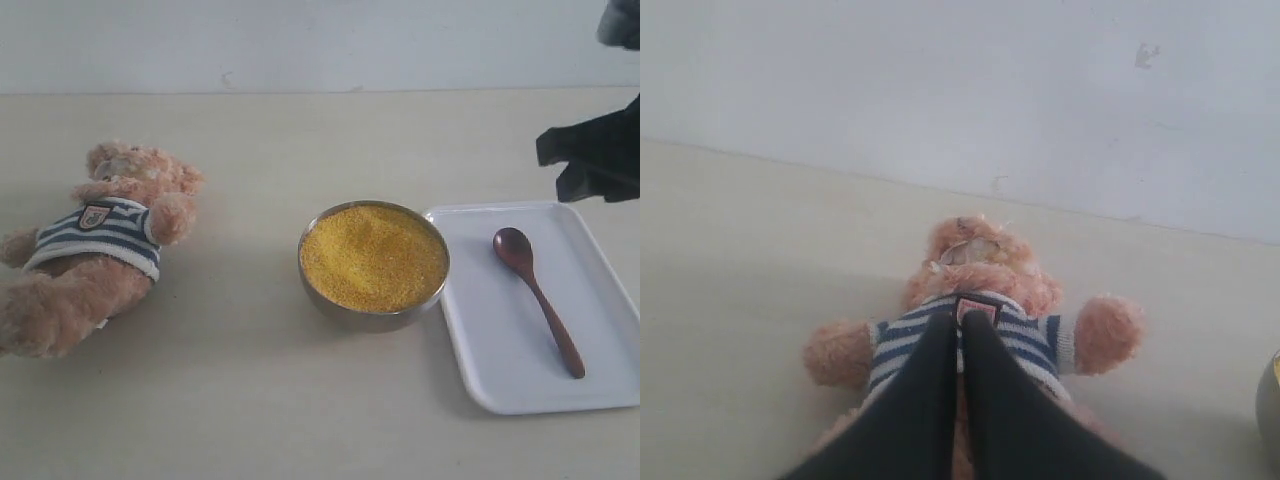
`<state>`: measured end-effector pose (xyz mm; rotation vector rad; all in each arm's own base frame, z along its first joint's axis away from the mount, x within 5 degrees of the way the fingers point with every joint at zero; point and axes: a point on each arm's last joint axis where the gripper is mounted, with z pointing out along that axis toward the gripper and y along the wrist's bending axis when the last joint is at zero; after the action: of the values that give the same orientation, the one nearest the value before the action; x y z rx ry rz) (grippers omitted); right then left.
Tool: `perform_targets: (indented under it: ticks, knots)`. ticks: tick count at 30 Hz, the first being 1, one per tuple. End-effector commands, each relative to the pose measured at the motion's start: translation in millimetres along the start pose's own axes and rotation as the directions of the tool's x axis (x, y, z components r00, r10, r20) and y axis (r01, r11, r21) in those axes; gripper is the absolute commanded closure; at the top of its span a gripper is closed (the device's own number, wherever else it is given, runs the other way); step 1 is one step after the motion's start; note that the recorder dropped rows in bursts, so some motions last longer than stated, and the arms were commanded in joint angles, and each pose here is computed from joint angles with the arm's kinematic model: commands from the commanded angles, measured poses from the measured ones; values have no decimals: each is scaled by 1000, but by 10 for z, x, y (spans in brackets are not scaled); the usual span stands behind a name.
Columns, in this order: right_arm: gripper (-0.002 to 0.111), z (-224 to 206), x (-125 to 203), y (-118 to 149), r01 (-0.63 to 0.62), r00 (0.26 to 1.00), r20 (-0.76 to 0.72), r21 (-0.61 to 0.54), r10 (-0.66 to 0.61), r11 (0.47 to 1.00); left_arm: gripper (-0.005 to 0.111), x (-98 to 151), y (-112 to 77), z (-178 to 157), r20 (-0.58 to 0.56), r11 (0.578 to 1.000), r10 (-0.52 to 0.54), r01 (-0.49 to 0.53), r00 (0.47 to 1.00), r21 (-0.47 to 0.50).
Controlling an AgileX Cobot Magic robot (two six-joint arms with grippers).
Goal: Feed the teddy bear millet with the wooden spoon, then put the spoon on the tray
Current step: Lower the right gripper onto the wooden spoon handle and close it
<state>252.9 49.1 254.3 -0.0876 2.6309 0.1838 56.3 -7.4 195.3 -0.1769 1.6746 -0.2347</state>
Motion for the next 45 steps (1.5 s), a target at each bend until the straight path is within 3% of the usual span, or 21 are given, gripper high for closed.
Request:
perform_targets:
  ticks: [1, 7, 12, 18, 26, 45]
  knots:
    - [66, 413, 5, -32, 63, 992, -114, 15, -61, 998, 103, -2, -2, -4, 1, 1000, 23, -23, 1000, 0]
    - [66, 835, 115, -70, 121, 958, -261, 4, -116, 993, 103, -2, -2, -4, 1, 1000, 23, -23, 1000, 0]
    - [66, 962, 148, -83, 147, 946, -291, -3, -142, 989, 103, -2, -3, -4, 2, 1000, 18, -18, 1000, 1]
    - [41, 1013, 207, -91, 152, 925, -350, -11, -146, 988, 103, -2, -3, -4, 2, 1000, 18, -18, 1000, 1]
    - [41, 1027, 369, -110, 133, 889, -441, -10, -124, 991, 103, -2, -3, -4, 2, 1000, 18, -18, 1000, 1]
    - [41, 1122, 646, -158, 70, 902, -429, 31, -50, 997, 103, -6, -1, -4, 5, 1000, 18, -18, 1000, 0]
